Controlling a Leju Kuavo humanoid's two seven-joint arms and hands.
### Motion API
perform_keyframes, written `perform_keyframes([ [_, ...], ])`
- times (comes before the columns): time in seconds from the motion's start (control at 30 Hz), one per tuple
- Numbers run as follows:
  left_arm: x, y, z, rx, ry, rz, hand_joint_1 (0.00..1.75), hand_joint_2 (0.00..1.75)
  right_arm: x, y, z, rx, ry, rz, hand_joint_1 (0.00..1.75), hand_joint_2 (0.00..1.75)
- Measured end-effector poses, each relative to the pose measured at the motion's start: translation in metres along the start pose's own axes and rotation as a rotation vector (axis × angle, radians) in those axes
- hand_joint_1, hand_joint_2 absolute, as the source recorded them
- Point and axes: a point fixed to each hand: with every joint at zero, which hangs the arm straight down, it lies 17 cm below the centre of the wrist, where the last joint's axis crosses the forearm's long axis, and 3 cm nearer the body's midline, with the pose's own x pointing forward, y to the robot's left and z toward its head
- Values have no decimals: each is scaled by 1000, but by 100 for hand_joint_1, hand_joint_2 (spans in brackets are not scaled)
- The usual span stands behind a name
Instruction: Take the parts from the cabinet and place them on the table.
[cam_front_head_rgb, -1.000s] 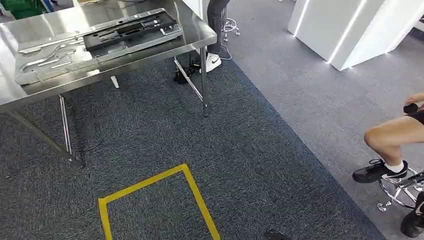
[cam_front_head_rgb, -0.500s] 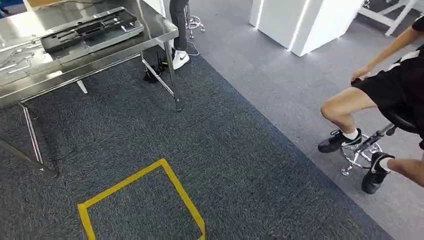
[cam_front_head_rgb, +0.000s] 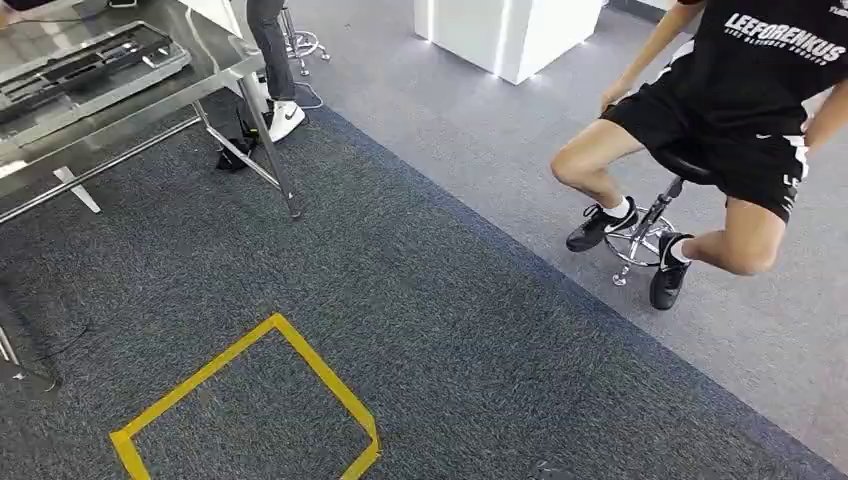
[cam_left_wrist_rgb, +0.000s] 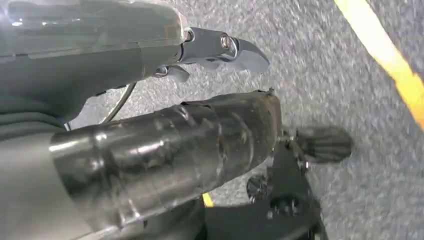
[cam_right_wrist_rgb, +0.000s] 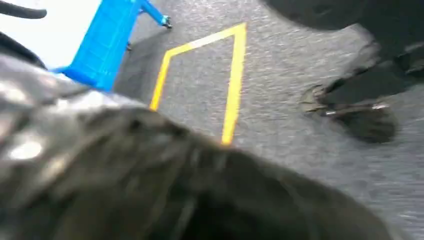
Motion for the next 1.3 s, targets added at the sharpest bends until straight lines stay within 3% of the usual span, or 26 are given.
perform_keyframes([
  [1.3,5,-14,1,-21,17,43,0,0,0,-8,2,2,21,-8,0,0],
])
